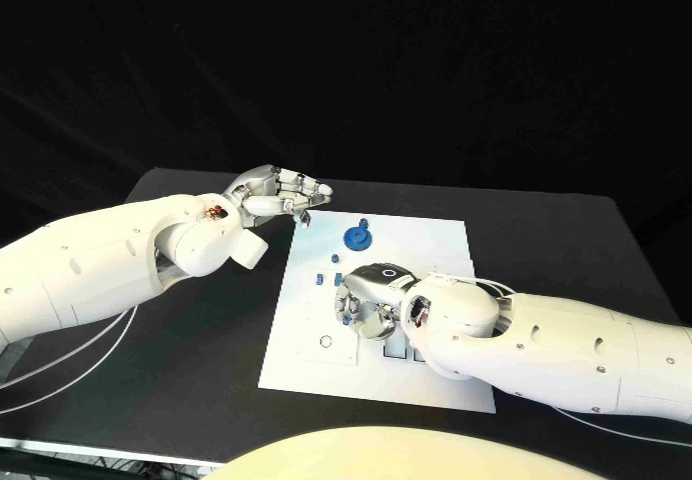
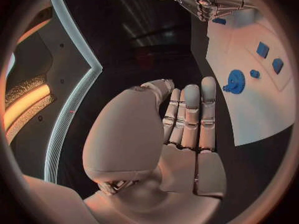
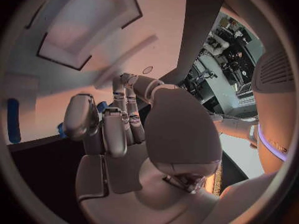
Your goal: Assemble the parts on the task board
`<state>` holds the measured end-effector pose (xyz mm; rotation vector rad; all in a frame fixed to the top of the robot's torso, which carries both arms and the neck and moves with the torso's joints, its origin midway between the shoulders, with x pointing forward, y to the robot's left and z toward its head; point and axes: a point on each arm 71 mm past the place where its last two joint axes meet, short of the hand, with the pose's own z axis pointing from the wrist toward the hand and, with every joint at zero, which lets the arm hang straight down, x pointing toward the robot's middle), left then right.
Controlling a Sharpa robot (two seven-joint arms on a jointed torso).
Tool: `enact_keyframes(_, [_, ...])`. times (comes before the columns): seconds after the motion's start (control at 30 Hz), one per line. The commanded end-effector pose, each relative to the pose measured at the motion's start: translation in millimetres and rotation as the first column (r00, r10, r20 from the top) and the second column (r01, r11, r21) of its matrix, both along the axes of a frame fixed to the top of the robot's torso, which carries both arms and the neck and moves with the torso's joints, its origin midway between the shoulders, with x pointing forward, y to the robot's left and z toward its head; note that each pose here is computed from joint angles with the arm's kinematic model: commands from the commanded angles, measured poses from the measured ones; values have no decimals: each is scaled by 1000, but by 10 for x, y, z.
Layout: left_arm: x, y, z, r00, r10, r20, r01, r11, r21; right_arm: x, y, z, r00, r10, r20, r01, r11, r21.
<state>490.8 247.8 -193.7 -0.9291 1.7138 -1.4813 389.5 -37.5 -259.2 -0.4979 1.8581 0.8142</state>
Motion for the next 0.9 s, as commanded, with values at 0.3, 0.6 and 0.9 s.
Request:
enact_keyframes(0.3, [-5,-17,10,1000,-17,-2,17,1000,-8,11,-32,-34,1000,-2,-11,1,1000,-16])
enact_keyframes(0.6, [-7,-12,7,1000,-19,-6,19,1000,-6,11,-99,0,1000,-28,5,28,1000,12])
enact_keyframes(0.9, [-5,16,1,1000,-16,-11,16,1000,0,18,-344,161,997,-72,23,71,997,33])
